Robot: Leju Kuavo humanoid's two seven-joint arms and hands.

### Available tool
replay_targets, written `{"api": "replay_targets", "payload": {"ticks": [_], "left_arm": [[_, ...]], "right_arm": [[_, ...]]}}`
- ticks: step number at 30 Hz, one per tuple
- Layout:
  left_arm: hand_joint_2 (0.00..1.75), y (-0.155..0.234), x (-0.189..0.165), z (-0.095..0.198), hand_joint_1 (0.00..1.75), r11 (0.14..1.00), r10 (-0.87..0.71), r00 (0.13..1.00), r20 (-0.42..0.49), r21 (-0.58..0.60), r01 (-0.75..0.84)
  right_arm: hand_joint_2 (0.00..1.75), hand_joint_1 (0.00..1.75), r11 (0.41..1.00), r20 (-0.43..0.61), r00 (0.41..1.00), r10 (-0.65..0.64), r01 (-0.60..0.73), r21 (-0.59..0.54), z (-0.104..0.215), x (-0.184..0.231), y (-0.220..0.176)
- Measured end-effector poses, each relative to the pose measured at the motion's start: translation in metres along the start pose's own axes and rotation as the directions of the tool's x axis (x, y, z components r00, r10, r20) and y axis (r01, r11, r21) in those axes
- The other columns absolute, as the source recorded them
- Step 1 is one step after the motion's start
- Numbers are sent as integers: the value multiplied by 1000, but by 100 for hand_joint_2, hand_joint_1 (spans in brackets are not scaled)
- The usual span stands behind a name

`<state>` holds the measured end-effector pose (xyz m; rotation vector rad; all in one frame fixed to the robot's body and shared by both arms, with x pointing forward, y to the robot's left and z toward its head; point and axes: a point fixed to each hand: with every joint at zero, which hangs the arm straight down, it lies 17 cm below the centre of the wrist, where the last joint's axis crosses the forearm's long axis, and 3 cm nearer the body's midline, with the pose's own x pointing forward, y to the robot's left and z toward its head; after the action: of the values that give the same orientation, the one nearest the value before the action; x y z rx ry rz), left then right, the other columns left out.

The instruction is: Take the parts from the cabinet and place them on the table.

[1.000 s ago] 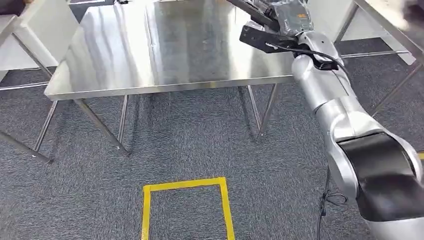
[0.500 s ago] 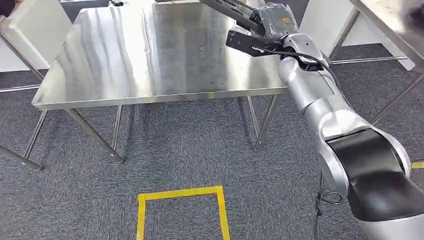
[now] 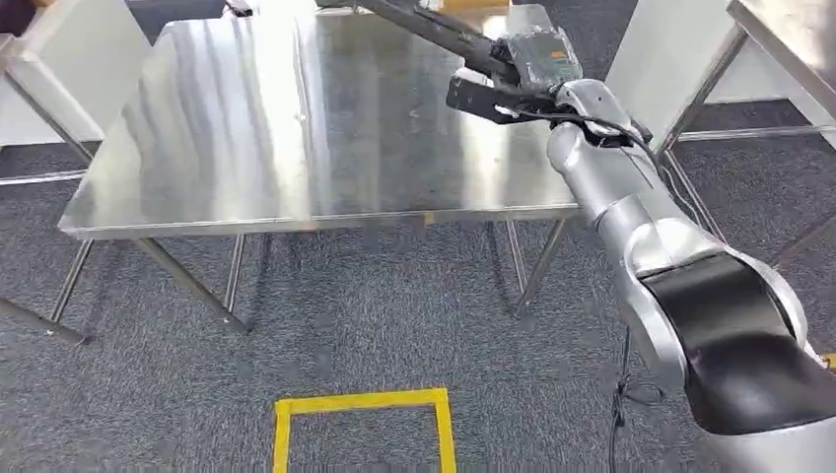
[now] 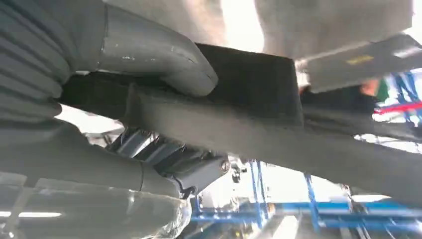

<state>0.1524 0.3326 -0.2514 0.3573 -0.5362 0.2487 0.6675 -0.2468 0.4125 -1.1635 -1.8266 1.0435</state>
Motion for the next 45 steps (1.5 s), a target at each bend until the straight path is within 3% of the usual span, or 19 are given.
{"api": "replay_targets", "payload": {"ticks": [3,7,13,18,24,45], "left_arm": [[175,-2,4,-1,0,1000,1,1000,8,-3,-1],[175,-3,1,1,0,1000,1,1000,4,-5,-1],[175,6,-6,0,0,1000,-11,1000,-4,6,11],[175,1,4,-2,0,1000,-4,1000,7,0,4],[175,-3,0,1,0,1000,-3,1000,-3,-7,3],[175,-10,13,-2,0,1000,-17,1000,15,-20,18]], "right_arm": [[175,175,1000,9,1000,-2,2,-14,-5,3,-9],[175,175,1000,1,1000,-15,15,27,4,2,14],[175,175,999,5,1000,-23,23,23,1,6,11],[175,175,1000,24,1000,-13,14,-24,-12,13,-18],[175,175,999,-8,1000,-22,23,49,12,-4,27],[175,175,998,22,1000,11,-9,-56,-2,7,-12]]}}
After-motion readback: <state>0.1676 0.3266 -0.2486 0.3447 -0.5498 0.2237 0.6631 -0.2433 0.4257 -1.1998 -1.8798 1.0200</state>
